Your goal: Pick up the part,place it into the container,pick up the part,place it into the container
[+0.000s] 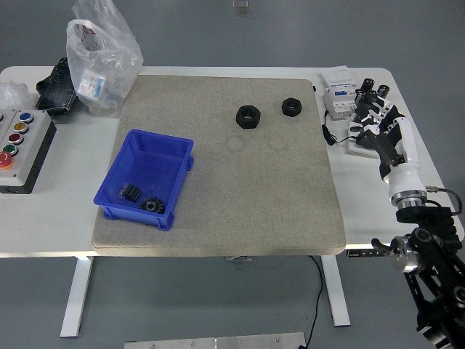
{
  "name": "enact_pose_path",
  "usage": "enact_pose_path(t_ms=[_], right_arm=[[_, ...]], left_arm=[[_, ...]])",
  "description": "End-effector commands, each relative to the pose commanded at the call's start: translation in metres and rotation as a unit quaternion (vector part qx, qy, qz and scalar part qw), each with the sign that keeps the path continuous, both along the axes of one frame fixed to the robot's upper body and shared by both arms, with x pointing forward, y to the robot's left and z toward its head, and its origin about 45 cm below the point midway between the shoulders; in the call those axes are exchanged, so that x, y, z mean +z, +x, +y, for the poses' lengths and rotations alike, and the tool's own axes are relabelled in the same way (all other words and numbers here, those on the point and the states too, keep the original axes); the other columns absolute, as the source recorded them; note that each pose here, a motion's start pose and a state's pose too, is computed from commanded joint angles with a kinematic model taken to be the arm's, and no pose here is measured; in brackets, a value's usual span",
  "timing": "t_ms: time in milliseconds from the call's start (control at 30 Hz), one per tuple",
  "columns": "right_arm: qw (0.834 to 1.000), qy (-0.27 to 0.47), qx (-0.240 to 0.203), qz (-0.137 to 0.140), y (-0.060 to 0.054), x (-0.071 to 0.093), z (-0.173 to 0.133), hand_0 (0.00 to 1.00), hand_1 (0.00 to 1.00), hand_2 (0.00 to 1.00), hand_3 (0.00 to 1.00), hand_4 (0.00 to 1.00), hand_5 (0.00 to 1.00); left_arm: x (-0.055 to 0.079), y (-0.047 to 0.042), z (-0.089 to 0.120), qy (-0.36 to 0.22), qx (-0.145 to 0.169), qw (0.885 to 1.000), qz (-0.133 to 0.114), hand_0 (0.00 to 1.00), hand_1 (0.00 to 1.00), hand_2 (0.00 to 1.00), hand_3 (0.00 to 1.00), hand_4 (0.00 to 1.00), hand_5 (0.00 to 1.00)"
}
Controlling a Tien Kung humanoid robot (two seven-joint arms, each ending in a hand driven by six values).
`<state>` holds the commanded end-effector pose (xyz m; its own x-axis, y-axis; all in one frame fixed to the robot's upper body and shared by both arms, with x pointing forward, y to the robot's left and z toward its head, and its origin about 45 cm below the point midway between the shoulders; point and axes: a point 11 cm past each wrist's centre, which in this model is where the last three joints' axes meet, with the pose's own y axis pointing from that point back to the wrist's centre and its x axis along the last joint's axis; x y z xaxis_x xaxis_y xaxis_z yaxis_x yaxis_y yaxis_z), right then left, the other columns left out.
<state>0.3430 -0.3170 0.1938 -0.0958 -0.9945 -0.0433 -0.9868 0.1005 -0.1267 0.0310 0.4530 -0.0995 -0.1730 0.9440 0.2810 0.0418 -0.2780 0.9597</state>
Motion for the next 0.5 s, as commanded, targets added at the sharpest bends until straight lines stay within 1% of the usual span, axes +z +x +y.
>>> enact_pose_path(t_ms=[100,167,300,500], right_arm=[[1.0,0.014,-0.007,0.001,-0.001,-0.004,-0.002,0.509,0.677,0.72,0.686,0.761,0.455],[1.0,0.018,-0.012,-0.001,-0.001,-0.004,-0.005,0.527,0.667,0.713,0.674,0.768,0.474],[1.0,0.022,-0.018,-0.008,0.0,0.0,-0.008,0.527,0.667,0.713,0.674,0.768,0.474],[0.999,0.028,-0.019,-0.026,0.005,0.009,-0.003,0.53,0.663,0.704,0.669,0.766,0.475]], left_arm=[[0.0,0.0025,-0.001,-0.001,-0.002,1.0,-0.002,0.659,0.553,0.562,0.694,0.614,0.244],[0.0,0.0044,-0.001,-0.001,-0.003,1.0,-0.003,0.659,0.553,0.562,0.694,0.614,0.244],[0.0,0.0068,-0.002,-0.002,-0.004,1.0,-0.006,0.659,0.553,0.562,0.694,0.614,0.244],[0.0,0.0052,-0.002,-0.001,-0.002,1.0,-0.004,0.658,0.555,0.562,0.694,0.614,0.243]])
